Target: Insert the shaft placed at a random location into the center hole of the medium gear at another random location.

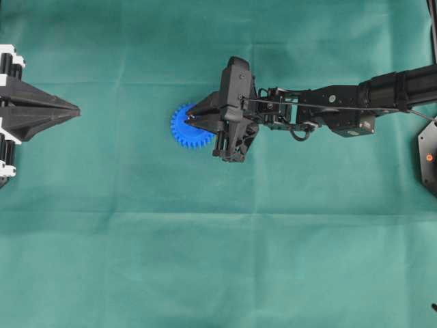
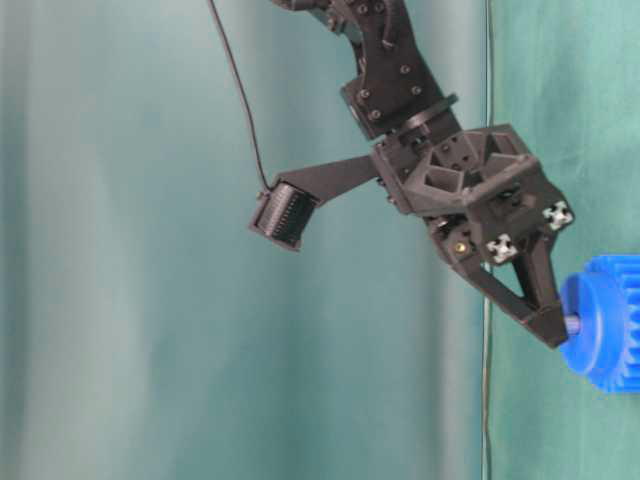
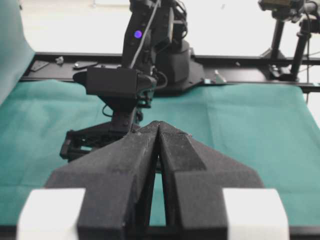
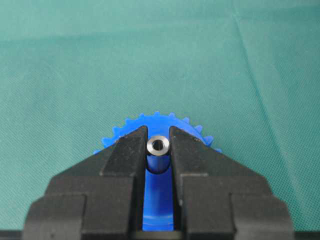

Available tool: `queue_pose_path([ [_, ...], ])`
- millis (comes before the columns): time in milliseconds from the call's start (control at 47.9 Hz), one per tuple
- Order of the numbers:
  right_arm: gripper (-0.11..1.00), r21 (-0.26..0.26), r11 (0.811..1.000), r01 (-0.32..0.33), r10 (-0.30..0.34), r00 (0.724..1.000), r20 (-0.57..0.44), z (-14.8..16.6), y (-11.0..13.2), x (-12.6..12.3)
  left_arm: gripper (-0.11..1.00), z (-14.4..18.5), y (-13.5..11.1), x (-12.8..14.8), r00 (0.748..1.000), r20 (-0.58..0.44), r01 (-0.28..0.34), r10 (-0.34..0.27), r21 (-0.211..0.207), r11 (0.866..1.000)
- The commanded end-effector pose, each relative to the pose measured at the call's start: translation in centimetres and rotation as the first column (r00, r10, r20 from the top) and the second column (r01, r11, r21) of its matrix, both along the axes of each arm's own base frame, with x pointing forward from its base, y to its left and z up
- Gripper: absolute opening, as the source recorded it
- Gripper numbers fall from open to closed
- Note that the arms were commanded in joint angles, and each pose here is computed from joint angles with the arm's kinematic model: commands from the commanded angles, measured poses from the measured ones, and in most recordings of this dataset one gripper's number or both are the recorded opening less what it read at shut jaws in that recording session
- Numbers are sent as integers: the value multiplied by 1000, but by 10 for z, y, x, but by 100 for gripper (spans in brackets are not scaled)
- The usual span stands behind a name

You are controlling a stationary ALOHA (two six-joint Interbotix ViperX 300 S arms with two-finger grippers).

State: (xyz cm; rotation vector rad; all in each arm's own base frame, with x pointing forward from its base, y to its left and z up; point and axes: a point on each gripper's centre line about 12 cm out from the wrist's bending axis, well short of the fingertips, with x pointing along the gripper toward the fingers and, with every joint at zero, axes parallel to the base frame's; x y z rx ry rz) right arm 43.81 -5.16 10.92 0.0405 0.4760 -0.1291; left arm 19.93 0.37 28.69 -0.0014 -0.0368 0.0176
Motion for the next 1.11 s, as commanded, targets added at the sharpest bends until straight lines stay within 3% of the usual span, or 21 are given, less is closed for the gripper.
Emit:
queue_pose_path([
  [0, 13, -7, 1000, 3, -3, 999, 53, 13, -2, 8, 0, 7, 0, 2, 1000, 20, -1, 1, 2, 1000],
  [752, 15, -6, 1000, 6, -5, 998, 70, 13, -2, 9, 0, 6, 1, 2, 1000, 17, -3, 3, 2, 1000],
  [814, 27, -4, 1000, 7, -7, 998, 66, 11, -2, 8, 0, 7, 1, 3, 1000, 17, -2, 2, 2, 1000],
  [1002, 82, -3, 1000, 5, -5, 999, 51, 14, -2, 6, 0, 6, 0, 2, 1000, 15, -1, 1, 2, 1000],
  [1044, 89, -3, 1000, 5, -5, 999, 54, 17, -2, 6, 0, 7, 0, 2, 1000, 18, -1, 1, 2, 1000],
  [1086, 87, -4, 1000, 4, -4, 999, 54, 19, -1, 6, 0, 7, 0, 2, 1000, 18, -1, 1, 0, 1000],
])
